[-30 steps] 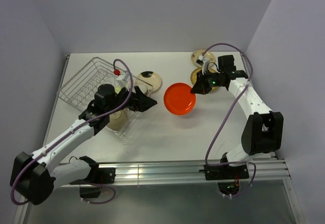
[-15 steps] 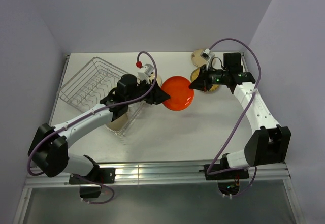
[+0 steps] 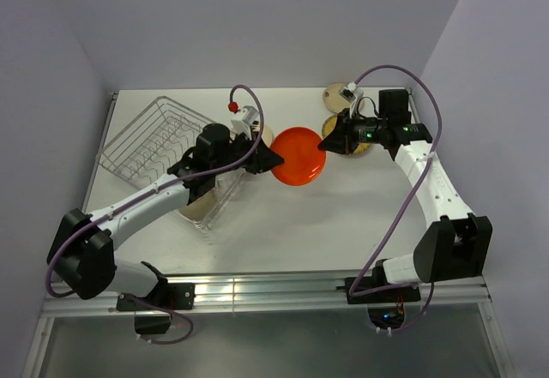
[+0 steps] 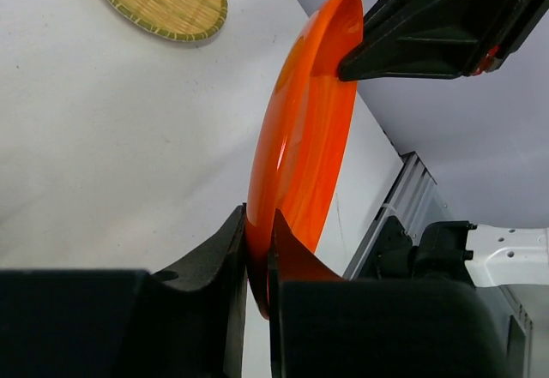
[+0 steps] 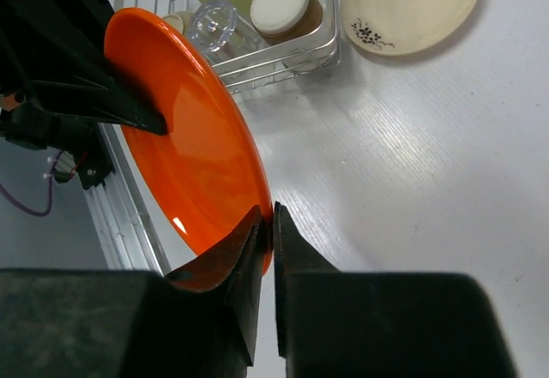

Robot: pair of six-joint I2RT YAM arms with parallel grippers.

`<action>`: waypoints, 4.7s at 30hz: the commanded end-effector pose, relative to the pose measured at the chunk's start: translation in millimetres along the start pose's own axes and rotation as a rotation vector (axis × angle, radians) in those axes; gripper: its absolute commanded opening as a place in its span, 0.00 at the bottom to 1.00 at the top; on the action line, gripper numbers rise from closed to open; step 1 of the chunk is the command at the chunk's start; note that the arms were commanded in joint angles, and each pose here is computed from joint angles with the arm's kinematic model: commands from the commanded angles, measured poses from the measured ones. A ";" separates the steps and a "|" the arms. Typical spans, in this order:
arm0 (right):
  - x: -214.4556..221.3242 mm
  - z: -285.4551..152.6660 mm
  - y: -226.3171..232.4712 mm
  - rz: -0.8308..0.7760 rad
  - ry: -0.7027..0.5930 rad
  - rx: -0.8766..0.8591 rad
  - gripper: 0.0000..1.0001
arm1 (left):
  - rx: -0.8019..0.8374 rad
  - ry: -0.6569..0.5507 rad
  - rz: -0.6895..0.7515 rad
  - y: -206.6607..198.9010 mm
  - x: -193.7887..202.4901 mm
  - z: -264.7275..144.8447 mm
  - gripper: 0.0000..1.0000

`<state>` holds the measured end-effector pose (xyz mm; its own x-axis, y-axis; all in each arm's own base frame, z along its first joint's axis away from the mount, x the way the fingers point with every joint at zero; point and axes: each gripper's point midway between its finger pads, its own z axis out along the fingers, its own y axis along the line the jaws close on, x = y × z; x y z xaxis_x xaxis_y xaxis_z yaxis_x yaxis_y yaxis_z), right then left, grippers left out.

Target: Load the mixed dishes into the dish rack

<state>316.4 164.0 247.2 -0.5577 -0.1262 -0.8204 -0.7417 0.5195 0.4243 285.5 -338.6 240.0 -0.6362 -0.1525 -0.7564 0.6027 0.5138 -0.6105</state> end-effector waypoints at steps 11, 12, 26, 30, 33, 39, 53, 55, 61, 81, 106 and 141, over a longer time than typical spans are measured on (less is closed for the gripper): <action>-13.1 10.7 36.7 -0.149 -0.017 -0.182 0.57 | 0.207 -0.060 0.131 -45.5 -7.3 -24.9 0.00; -12.4 12.2 37.6 -0.162 -0.014 -0.193 0.57 | 0.209 -0.060 0.129 -45.6 -6.3 -25.5 0.00; 6.1 18.4 61.0 -0.203 0.064 -0.366 0.08 | 0.197 -0.074 0.128 -41.3 -4.6 -30.7 0.00; 0.1 14.4 66.7 -0.242 0.043 -0.375 0.00 | 0.179 -0.083 0.124 -37.4 -7.8 -33.3 0.09; -12.8 12.0 68.2 -0.267 0.010 -0.345 0.00 | 0.141 -0.114 0.127 -33.5 -16.2 -42.3 0.40; -44.4 12.6 63.6 -0.322 -0.053 -0.272 0.00 | 0.007 -0.236 0.188 -27.0 -47.1 -83.6 0.70; -174.1 115.8 81.8 -0.357 -0.244 0.142 0.00 | -0.450 -0.523 0.228 -1.4 -95.7 -216.9 0.85; -197.4 140.6 86.6 -0.355 -0.315 0.239 0.00 | -0.459 -0.567 0.219 -2.3 -97.3 -228.8 0.85; -240.1 209.3 95.2 -0.364 -0.481 0.369 0.00 | -0.535 -0.613 0.217 6.3 -95.9 -252.1 0.86; -206.0 339.1 89.1 -0.474 -0.629 0.422 0.00 | -0.668 -0.631 0.233 21.3 -90.5 -282.6 0.88; -119.1 399.8 61.4 -0.539 -0.421 0.364 0.00 | -0.669 -0.609 0.230 26.9 -78.8 -282.7 0.90; -113.6 395.3 72.6 -0.533 -0.364 0.303 0.36 | -0.612 -0.643 0.179 15.3 -76.9 -290.9 0.89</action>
<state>480.1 543.8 175.9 -0.0005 -0.2356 -0.9719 -0.6995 0.6946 -0.1680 206.7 -72.4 348.8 -0.0706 -0.3453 -0.9358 0.1676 0.9207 -0.3524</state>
